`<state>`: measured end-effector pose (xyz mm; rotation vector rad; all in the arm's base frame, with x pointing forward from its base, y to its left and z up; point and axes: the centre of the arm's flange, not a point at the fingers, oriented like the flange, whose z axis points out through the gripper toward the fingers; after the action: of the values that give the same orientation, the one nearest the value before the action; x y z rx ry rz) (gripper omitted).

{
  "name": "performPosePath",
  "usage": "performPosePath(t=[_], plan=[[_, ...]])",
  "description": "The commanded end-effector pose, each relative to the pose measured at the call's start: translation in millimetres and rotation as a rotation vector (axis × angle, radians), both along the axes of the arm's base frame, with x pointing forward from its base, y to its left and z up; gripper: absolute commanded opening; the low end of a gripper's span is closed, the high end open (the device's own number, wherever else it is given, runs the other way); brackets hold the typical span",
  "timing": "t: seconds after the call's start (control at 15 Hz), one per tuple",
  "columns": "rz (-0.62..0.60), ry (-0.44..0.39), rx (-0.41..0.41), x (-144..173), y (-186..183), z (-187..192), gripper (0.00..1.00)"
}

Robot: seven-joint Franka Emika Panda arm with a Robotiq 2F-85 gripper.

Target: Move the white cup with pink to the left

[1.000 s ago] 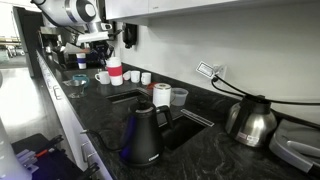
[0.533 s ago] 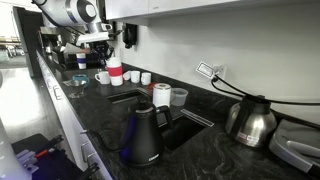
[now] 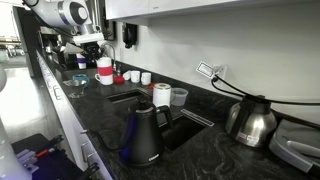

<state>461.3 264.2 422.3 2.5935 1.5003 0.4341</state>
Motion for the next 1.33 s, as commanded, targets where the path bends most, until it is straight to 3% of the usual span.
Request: performPosePath(t=[0.0, 0.53, 0.67, 1.07, 1.27], plan=[[0.201, 0.018, -0.038, 13.7, 18.0, -16.2, 0.02], [0.511, -0.018, -0.098, 44.6, 45.5, -49.9, 0.02], [0.525, -0.008, -0.101, 45.8, 46.5, -51.1, 0.36], [0.455, -0.047, -0.091, 58.4, 30.7, -38.6, 0.77], [0.354, -0.087, -0.035, 66.6, 21.4, -18.0, 0.97]])
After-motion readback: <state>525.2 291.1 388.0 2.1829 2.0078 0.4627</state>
